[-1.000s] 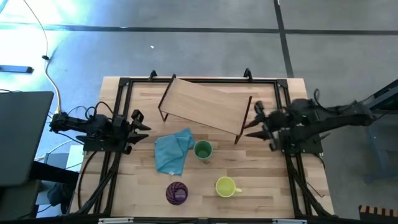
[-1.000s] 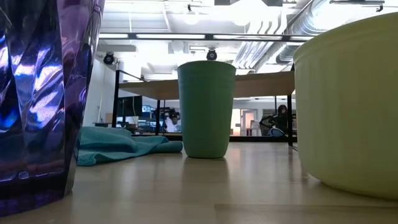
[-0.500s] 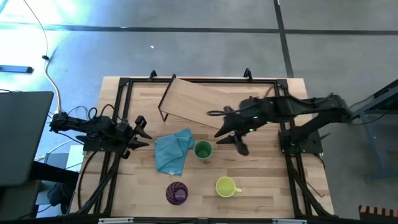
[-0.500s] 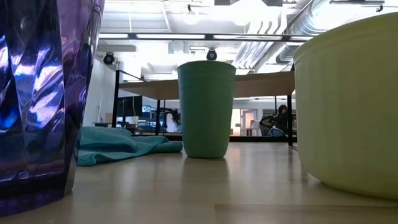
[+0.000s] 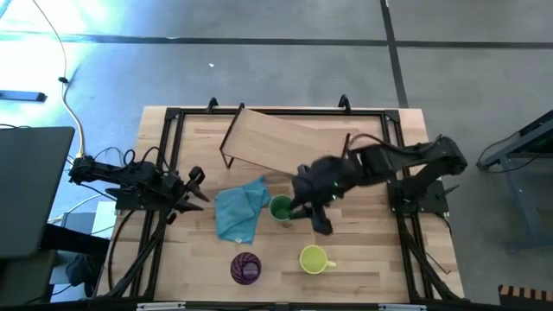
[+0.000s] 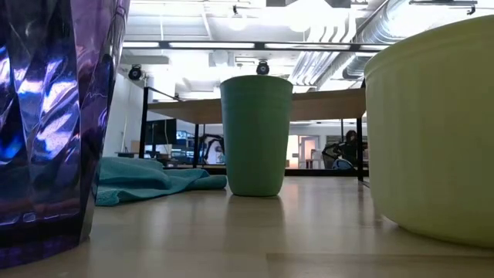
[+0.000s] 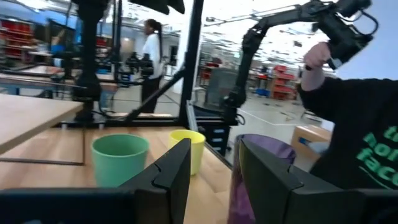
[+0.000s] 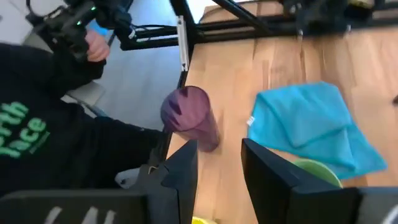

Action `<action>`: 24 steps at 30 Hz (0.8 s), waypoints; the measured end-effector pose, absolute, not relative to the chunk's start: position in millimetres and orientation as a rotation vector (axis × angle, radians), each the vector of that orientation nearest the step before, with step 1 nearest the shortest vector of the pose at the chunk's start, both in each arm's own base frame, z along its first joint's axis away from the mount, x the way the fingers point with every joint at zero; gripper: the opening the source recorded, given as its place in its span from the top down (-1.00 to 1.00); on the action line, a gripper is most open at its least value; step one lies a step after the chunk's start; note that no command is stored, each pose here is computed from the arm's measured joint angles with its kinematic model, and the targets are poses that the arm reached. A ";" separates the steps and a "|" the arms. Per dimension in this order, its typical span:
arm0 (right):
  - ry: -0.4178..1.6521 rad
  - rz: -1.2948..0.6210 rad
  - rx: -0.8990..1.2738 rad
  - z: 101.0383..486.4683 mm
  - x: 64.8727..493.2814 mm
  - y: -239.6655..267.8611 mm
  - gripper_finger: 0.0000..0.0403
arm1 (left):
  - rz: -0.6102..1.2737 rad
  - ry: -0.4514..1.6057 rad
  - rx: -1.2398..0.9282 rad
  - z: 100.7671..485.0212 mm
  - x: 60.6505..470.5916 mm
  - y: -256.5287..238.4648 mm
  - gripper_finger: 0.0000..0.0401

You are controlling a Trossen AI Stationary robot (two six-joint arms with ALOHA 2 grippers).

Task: Stack small to large cups/mugs on shelf
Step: Put the purple cup on the shelf

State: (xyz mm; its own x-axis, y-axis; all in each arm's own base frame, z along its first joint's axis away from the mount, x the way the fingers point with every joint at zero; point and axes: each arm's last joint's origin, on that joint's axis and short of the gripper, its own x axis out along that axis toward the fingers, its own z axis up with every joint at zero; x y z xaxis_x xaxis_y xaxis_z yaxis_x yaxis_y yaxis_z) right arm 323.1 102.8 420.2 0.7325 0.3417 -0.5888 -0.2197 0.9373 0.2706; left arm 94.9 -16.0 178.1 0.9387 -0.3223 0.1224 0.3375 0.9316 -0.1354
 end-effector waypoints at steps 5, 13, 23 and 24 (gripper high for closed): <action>0.648 0.269 0.062 420.8 311.4 134.5 0.43 | -0.281 -0.101 -0.164 178.0 95.6 -14.5 0.37; 0.579 0.116 -0.024 421.0 301.7 159.9 0.43 | -0.265 -0.104 -0.160 183.3 98.3 -14.3 0.37; 0.698 0.172 0.114 377.7 356.4 151.3 0.43 | -0.292 -0.001 -0.152 195.6 111.1 -19.3 0.37; 0.704 0.183 0.122 373.5 361.3 151.5 0.43 | -0.293 0.010 -0.148 197.5 113.1 -20.9 0.37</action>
